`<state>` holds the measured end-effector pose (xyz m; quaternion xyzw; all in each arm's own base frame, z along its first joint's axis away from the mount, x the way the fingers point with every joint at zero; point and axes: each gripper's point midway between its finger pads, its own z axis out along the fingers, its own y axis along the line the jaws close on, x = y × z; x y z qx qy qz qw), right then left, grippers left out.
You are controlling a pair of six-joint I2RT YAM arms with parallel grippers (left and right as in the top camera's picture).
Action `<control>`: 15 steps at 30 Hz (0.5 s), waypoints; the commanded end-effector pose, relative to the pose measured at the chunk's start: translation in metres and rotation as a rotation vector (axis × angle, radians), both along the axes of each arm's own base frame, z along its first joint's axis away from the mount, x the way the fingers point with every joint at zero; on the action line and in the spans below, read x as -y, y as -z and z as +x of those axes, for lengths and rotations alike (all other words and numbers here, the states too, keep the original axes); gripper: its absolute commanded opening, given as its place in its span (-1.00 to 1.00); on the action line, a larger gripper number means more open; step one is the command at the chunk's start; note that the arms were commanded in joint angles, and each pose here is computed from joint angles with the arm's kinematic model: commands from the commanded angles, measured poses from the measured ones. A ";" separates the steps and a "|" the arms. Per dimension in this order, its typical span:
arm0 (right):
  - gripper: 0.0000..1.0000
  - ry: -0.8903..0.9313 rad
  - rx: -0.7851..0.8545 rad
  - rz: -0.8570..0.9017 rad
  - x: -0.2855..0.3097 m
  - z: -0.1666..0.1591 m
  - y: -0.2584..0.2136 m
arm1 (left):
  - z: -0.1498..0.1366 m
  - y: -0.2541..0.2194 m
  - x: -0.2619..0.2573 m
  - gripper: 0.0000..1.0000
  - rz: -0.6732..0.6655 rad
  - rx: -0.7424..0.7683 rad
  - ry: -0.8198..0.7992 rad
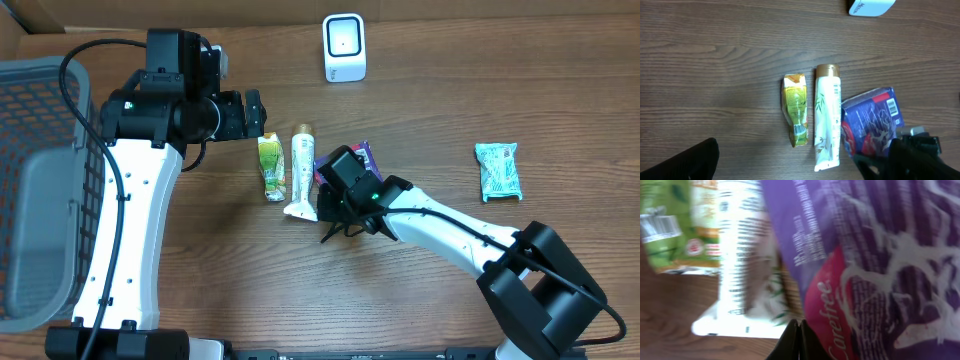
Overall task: Scan the item barcode
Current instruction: 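Move the right gripper to the purple pad pack and grasp it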
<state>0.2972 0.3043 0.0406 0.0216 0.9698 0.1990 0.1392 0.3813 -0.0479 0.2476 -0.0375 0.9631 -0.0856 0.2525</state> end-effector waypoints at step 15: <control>-0.93 0.302 -0.123 -0.010 0.126 0.068 -0.008 | 0.003 0.000 0.000 0.99 0.006 0.002 0.004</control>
